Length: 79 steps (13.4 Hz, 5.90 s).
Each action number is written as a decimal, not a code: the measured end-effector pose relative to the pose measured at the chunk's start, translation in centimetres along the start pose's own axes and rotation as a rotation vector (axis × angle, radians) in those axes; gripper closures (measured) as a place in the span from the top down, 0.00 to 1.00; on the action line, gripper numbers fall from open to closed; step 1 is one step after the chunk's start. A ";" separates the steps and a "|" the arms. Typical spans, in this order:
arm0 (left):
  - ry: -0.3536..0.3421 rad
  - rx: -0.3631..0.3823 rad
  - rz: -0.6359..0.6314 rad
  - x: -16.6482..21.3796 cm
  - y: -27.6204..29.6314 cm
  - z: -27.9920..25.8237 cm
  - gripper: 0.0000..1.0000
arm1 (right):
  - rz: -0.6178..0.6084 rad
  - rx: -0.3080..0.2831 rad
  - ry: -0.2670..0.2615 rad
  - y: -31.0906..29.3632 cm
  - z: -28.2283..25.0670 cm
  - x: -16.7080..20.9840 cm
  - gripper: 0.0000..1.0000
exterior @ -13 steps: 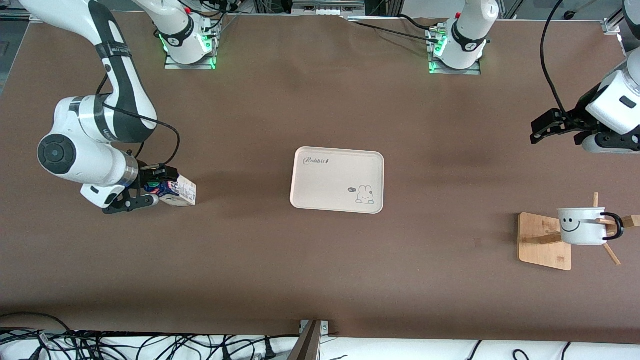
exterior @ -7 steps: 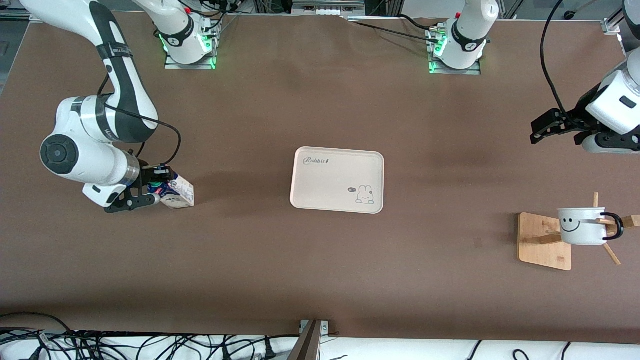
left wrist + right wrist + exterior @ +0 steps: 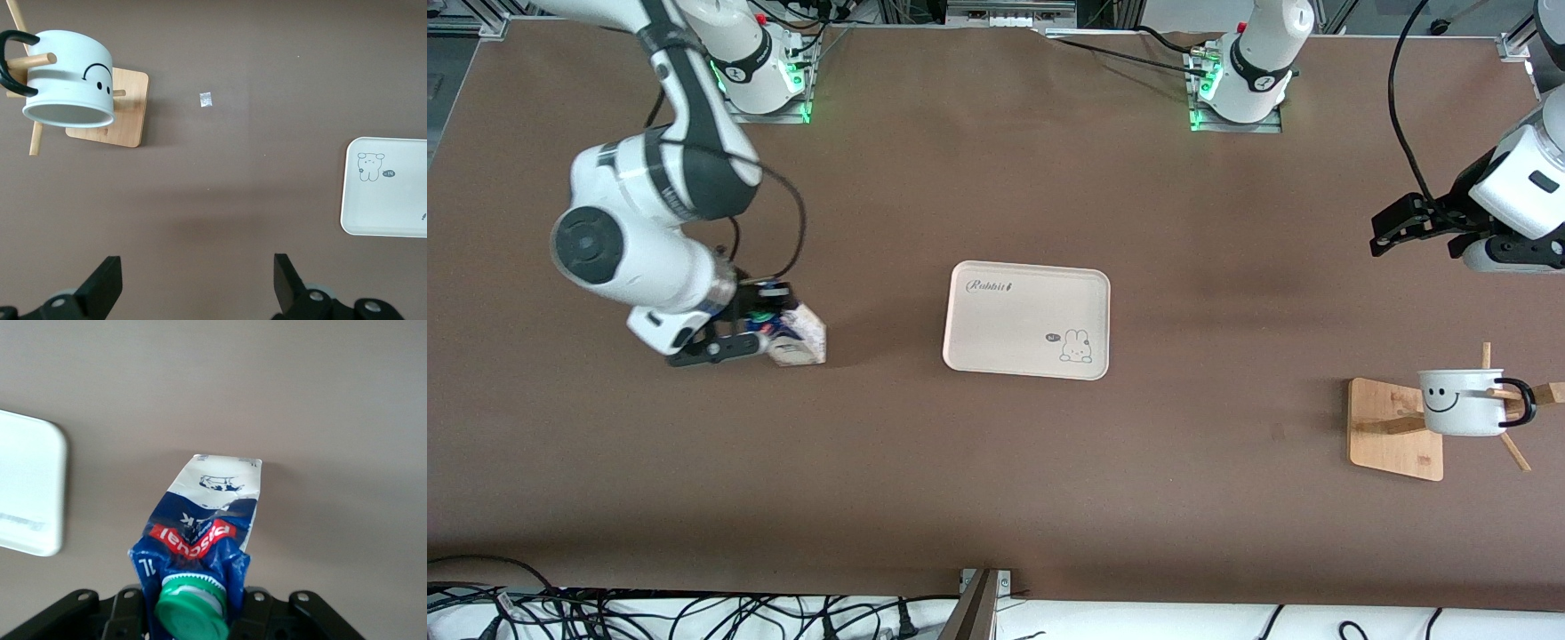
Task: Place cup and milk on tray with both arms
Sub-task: 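Lift the milk carton with the right gripper and carry it over the tray, then lower the carton onto the tray and open the right gripper, then withdraw the right gripper while the left gripper moves toward the mug, then lower the left gripper onto the mug rim and grasp it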
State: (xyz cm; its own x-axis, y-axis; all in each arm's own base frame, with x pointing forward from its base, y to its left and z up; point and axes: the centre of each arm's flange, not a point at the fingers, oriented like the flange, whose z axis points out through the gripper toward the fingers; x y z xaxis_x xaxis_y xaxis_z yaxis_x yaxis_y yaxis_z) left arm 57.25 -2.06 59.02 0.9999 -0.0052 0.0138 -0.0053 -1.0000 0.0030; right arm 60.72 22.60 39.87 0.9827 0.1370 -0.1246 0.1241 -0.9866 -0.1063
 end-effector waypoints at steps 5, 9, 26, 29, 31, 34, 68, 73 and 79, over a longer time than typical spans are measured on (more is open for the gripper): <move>0.000 0.000 0.000 0.0 0.0 0.0 1.00 | 0.100 0.138 0.025 -18.8 2.9 -2.1 0.30; 0.000 0.000 0.000 0.0 0.0 0.0 1.00 | 0.136 0.136 0.045 -24.0 7.7 -2.2 0.30; 0.000 0.000 -0.001 0.0 0.0 0.0 1.00 | 0.142 0.073 0.087 -23.8 9.9 -1.2 0.97; 0.000 0.000 -0.001 0.0 0.0 0.0 1.00 | 0.164 0.086 0.154 -22.1 4.5 -0.2 1.00; 0.000 0.000 -0.001 0.0 -0.1 0.0 1.00 | 0.172 0.074 0.204 -18.6 -1.6 0.3 1.00; -0.005 0.000 -0.001 0.0 -0.1 0.1 1.00 | 0.123 0.017 0.199 -11.3 -8.9 -0.3 1.00; 0.486 -0.192 -0.487 3.6 -12.8 17.0 0.80 | -0.028 -0.122 0.131 14.5 -22.5 -10.8 1.00; 0.490 -0.193 -0.486 4.1 -12.9 17.0 0.26 | -0.022 -0.121 0.128 14.5 -22.3 -10.6 1.00; 0.492 -0.193 -0.482 4.2 -12.8 16.9 0.13 | -0.021 -0.121 0.130 14.5 -22.4 -10.6 1.00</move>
State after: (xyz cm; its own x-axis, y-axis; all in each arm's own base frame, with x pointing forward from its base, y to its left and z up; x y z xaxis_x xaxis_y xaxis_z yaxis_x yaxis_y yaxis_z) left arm 61.74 10.72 42.14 0.7697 0.4842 0.4161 0.3874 -0.8722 0.2984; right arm 55.18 4.82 61.74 0.9882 0.1531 0.0060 0.1530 -0.9881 0.0134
